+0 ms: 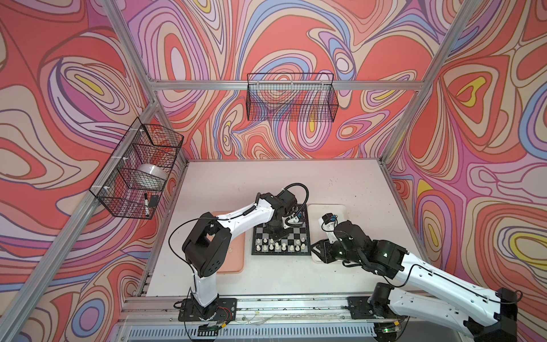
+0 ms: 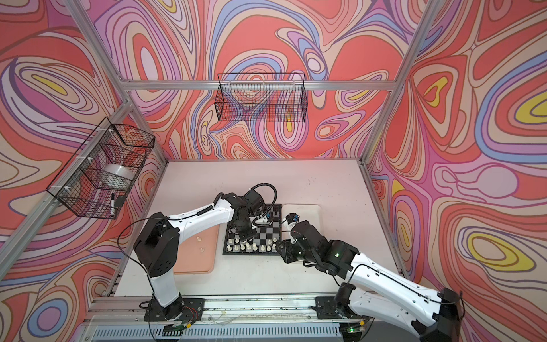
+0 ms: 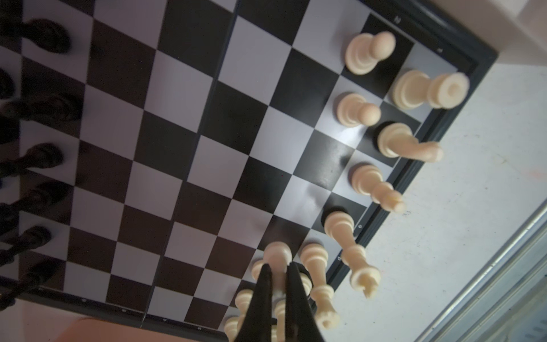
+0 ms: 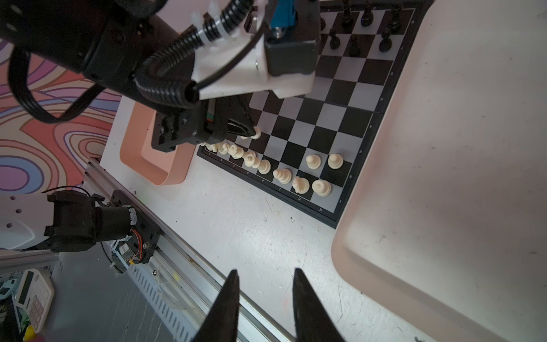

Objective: Set up the chess pieces on the board
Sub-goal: 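Lower the white pawn onto a near-row square beside the white pawns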

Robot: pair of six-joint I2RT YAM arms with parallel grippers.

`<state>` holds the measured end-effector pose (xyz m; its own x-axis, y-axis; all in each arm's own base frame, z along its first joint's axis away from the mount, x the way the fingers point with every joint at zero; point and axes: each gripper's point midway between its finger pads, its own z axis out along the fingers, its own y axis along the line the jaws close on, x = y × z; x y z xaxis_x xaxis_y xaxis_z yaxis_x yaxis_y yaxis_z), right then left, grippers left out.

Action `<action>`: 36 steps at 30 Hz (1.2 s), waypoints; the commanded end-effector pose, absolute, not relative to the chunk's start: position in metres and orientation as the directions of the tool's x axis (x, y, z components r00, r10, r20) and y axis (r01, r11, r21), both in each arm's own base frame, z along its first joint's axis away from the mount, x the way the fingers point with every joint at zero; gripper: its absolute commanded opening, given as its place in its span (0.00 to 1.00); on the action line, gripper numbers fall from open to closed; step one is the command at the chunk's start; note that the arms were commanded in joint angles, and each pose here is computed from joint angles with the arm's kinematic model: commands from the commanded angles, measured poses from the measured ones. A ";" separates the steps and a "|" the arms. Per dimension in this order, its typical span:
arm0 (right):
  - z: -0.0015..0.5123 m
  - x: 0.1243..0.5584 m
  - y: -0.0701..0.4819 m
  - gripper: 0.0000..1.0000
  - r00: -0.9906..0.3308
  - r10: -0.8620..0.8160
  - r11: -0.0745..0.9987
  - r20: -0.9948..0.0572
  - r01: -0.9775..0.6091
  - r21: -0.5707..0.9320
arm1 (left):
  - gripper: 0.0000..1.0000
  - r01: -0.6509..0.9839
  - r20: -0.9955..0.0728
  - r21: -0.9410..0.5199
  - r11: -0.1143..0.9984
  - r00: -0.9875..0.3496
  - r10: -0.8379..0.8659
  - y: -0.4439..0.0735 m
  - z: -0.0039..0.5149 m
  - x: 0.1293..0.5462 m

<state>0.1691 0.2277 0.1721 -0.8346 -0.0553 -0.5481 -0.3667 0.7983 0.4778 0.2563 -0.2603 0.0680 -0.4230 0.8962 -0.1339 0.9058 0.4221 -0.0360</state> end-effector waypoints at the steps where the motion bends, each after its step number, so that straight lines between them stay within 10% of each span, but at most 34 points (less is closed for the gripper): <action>1: 0.169 0.170 0.223 0.31 -0.835 -0.044 0.809 -0.549 -0.352 0.471 | 0.08 0.914 -0.104 -0.043 0.404 -0.406 0.908 -0.258 0.058 0.252; 36: 0.163 0.168 0.221 0.31 -0.838 -0.043 0.811 -0.543 -0.347 0.471 | 0.09 0.911 -0.075 -0.075 0.406 -0.411 0.909 -0.259 0.043 0.246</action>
